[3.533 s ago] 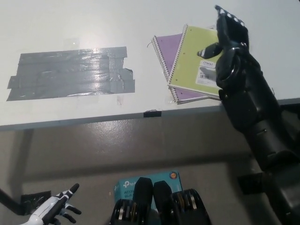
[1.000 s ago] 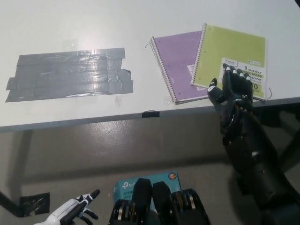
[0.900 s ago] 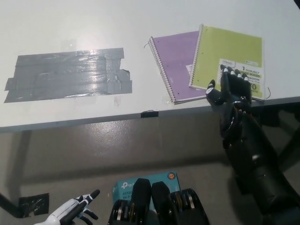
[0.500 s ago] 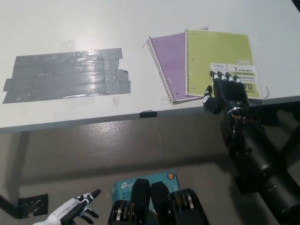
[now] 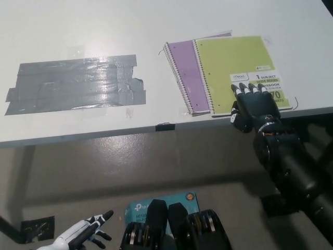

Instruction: The robot uses its right hand to align two notebooks stacked together until they are fully overlapped

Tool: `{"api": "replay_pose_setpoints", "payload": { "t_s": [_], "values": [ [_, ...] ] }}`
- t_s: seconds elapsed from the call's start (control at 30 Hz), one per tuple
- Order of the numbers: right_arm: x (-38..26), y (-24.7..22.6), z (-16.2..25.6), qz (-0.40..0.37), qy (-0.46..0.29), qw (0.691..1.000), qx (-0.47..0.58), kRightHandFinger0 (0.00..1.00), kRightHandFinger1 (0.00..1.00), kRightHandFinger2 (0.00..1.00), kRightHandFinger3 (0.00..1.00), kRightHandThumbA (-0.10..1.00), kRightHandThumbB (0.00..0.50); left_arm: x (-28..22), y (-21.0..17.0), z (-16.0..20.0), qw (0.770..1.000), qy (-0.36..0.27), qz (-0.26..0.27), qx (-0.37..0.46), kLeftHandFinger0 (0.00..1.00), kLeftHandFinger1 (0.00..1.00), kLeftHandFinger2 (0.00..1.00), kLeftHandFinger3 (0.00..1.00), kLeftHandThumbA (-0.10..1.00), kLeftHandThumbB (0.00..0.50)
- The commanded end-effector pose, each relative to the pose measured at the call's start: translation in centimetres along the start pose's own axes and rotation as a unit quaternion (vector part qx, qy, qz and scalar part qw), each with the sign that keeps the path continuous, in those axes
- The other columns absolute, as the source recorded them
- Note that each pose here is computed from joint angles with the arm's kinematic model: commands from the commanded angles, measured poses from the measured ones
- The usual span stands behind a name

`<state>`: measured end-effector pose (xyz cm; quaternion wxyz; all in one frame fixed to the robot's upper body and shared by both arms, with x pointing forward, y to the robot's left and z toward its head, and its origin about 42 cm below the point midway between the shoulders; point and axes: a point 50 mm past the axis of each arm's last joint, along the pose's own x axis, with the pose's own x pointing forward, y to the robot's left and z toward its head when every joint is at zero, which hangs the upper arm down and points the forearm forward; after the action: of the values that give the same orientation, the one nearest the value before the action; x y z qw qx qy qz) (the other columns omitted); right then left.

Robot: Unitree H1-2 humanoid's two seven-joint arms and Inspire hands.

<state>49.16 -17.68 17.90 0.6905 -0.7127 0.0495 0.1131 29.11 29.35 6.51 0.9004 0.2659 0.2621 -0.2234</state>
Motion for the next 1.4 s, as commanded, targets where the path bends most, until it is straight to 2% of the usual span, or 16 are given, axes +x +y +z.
{"api": "replay_pose_setpoints", "payload": {
  "t_s": [0.0, 0.1, 0.13, 0.23, 0.27, 0.37, 0.63, 0.67, 0.7, 0.8, 0.9, 1.0, 1.13, 1.27, 1.37],
  "values": [
    [-0.6, 4.2, -0.7, 0.096, -0.013, 0.995, 0.000, 1.00, 1.00, 1.00, 1.00, 1.00, 0.500, -0.1, 0.7, 1.2, 1.000, -0.023, -0.007, 0.019, 0.68, 0.64, 0.71, 1.00, 1.00, 0.500],
    [-0.5, 3.8, 0.0, 0.093, -0.029, 0.995, 0.005, 1.00, 1.00, 1.00, 1.00, 1.00, 0.500, -0.2, 0.6, 1.2, 1.000, -0.021, -0.004, 0.020, 0.68, 0.64, 0.67, 1.00, 1.00, 0.500],
    [-0.3, 3.4, 0.9, 0.086, -0.042, 0.995, -0.001, 1.00, 1.00, 1.00, 1.00, 1.00, 0.500, -0.3, 0.6, 1.4, 0.999, -0.026, -0.006, 0.020, 0.66, 0.61, 0.63, 1.00, 1.00, 0.491],
    [-0.2, 3.1, 1.4, 0.083, -0.049, 0.995, -0.002, 1.00, 1.00, 1.00, 1.00, 1.00, 0.500, -0.1, 0.5, 1.5, 0.999, -0.027, -0.006, 0.026, 0.63, 0.60, 0.63, 1.00, 1.00, 0.500],
    [0.0, 3.0, 1.6, 0.078, -0.057, 0.995, -0.010, 1.00, 1.00, 1.00, 1.00, 1.00, 0.500, -0.1, 0.6, 1.6, 0.999, -0.024, -0.005, 0.025, 0.65, 0.63, 0.66, 1.00, 1.00, 0.500],
    [0.2, 2.1, 2.5, 0.073, -0.069, 0.995, -0.019, 1.00, 1.00, 1.00, 1.00, 1.00, 0.500, -0.2, 0.6, 1.9, 0.999, -0.029, -0.006, 0.027, 0.70, 0.63, 0.68, 1.00, 1.00, 0.488],
    [0.5, 0.8, 3.8, 0.045, -0.085, 0.994, -0.059, 1.00, 1.00, 1.00, 1.00, 1.00, 0.500, 0.0, 0.6, 2.0, 0.999, -0.030, -0.010, 0.024, 0.68, 0.63, 0.66, 1.00, 1.00, 0.500],
    [0.6, 0.6, 4.0, 0.046, -0.085, 0.993, -0.063, 1.00, 1.00, 1.00, 1.00, 1.00, 0.500, 0.1, 0.6, 2.0, 0.999, -0.029, -0.010, 0.022, 0.67, 0.62, 0.66, 1.00, 1.00, 0.500],
    [0.7, 0.5, 4.1, 0.046, -0.088, 0.993, -0.067, 1.00, 1.00, 1.00, 1.00, 1.00, 0.500, 0.0, 0.6, 2.0, 0.999, -0.031, -0.009, 0.023, 0.61, 0.60, 0.64, 0.97, 1.00, 0.500],
    [0.8, 0.4, 4.2, 0.047, -0.089, 0.992, -0.073, 1.00, 1.00, 1.00, 1.00, 1.00, 0.500, 0.0, 0.6, 2.0, 0.999, -0.033, -0.007, 0.026, 0.59, 0.58, 0.62, 0.98, 1.00, 0.500],
    [0.9, 0.4, 4.2, 0.047, -0.093, 0.991, -0.078, 1.00, 1.00, 1.00, 1.00, 1.00, 0.500, 0.2, 0.6, 2.0, 0.999, -0.034, -0.008, 0.024, 0.63, 0.61, 0.65, 0.98, 1.00, 0.500],
    [0.8, 0.5, 4.3, 0.046, -0.093, 0.992, -0.072, 1.00, 1.00, 1.00, 1.00, 1.00, 0.500, 0.1, 0.6, 2.2, 0.999, -0.034, -0.008, 0.022, 0.59, 0.60, 0.65, 0.98, 1.00, 0.500],
    [0.7, 0.7, 4.8, 0.047, -0.098, 0.991, -0.075, 1.00, 1.00, 1.00, 1.00, 1.00, 0.500, 0.2, 0.7, 2.2, 0.999, -0.029, -0.009, 0.027, 0.63, 0.62, 0.66, 1.00, 1.00, 0.500],
    [0.8, 0.6, 5.5, 0.050, -0.096, 0.990, -0.088, 1.00, 1.00, 1.00, 1.00, 1.00, 0.500, 0.2, 0.6, 2.2, 0.999, -0.034, -0.009, 0.023, 0.62, 0.61, 0.64, 1.00, 1.00, 0.500],
    [0.9, 0.5, 5.9, 0.047, -0.100, 0.990, -0.082, 1.00, 1.00, 1.00, 1.00, 1.00, 0.500, 0.2, 0.7, 2.4, 0.999, -0.034, -0.010, 0.024, 0.64, 0.63, 0.69, 1.00, 1.00, 0.500]
  ]
}}
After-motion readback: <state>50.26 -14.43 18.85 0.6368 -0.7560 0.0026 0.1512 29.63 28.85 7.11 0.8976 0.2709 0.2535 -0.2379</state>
